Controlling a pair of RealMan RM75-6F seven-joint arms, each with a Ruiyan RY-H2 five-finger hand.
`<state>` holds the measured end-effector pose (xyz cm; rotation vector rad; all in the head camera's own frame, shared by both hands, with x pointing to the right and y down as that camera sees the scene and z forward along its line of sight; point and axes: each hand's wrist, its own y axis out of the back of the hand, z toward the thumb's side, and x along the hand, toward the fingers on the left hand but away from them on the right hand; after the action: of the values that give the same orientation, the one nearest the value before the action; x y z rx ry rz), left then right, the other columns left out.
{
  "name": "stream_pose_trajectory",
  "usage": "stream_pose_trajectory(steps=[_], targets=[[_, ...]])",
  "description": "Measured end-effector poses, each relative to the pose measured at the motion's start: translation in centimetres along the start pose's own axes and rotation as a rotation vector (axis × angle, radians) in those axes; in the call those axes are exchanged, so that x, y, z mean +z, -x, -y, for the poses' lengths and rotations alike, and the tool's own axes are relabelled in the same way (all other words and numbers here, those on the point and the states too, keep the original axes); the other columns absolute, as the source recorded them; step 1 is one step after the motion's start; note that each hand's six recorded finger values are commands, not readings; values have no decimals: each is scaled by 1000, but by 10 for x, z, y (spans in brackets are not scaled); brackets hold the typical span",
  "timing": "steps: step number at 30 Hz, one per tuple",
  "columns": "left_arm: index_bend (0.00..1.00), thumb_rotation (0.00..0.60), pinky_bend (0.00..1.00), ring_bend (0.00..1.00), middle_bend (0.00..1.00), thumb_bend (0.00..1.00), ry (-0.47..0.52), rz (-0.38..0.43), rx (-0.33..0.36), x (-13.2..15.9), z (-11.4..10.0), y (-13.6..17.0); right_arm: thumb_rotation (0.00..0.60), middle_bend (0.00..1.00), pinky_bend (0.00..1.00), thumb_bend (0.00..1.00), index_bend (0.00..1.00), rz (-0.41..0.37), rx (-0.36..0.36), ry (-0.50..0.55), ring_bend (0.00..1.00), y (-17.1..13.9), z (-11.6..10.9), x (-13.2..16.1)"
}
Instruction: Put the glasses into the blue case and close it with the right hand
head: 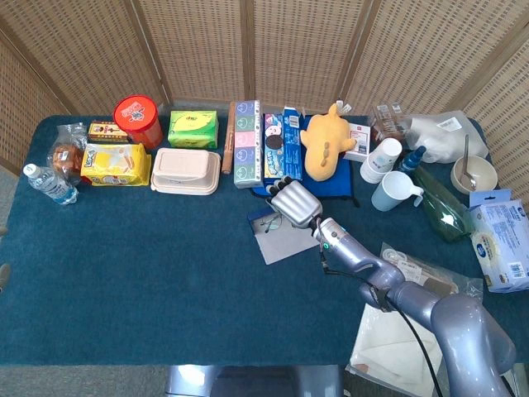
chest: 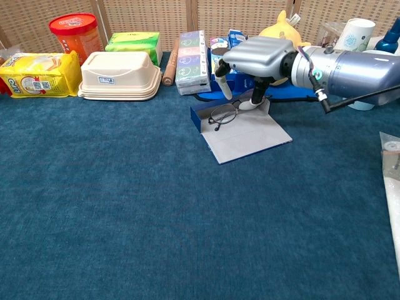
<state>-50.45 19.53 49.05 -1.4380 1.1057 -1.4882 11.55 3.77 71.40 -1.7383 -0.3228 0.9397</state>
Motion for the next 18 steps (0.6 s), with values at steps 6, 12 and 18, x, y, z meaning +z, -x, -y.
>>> stream_pose_trajectory(steps=[6, 12, 18], targets=[[239, 600, 192, 176, 203, 358, 4, 2, 2, 0, 0, 1, 600, 232, 228, 269, 427, 17, 2, -23, 205, -2, -12, -11], [238, 600, 192, 176, 203, 357, 4, 1, 5, -1, 0, 1, 600, 186, 192, 370, 351, 29, 79, -54, 150, -2, -12, -19], [239, 600, 191, 176, 204, 357, 4, 2, 3, -1, 1, 1, 600, 180, 185, 408, 333, 58, 150, -76, 140, 0, -12, -29]])
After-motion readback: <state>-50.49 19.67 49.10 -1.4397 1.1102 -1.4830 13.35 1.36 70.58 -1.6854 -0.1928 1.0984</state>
